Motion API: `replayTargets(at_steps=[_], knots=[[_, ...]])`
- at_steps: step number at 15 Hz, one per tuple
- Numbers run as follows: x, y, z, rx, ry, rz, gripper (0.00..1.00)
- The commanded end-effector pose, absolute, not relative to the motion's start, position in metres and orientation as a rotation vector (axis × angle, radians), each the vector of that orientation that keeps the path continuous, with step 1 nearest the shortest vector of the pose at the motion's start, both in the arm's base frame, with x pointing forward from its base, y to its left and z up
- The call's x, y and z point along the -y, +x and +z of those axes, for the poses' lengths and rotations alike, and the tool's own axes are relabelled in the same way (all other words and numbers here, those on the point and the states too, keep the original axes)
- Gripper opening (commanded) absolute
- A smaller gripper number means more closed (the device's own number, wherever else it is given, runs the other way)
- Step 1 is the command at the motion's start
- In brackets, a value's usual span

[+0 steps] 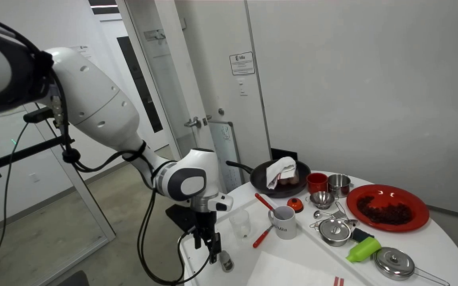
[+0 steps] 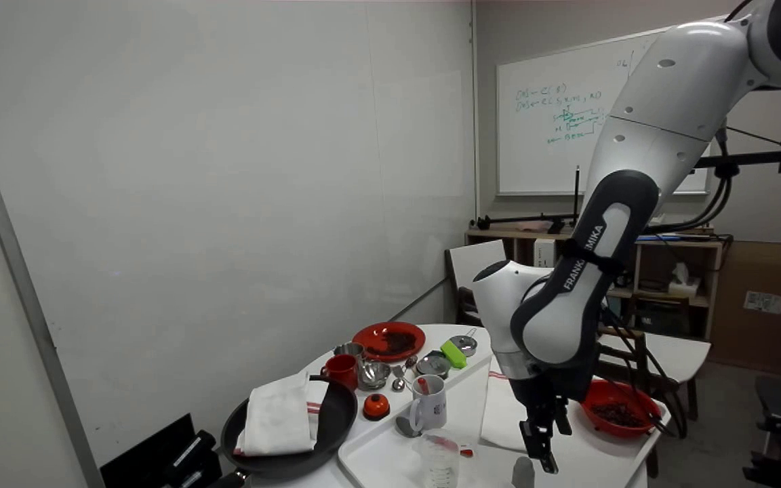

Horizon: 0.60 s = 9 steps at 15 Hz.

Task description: Put the salt cellar in the in the jar

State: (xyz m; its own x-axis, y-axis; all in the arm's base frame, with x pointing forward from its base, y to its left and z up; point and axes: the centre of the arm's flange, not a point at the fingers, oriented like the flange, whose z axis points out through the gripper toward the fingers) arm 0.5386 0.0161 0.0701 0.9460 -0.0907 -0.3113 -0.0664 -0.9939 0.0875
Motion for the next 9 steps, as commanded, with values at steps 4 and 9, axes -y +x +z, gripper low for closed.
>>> replayTargets(at_steps=[4, 9], knots=[[-0.014, 0.558, 0.059, 0.306, 2.891, -0.371, 1.0], [-0.008, 0.567, 0.071, 0.409, 2.839, -0.243, 1.0]])
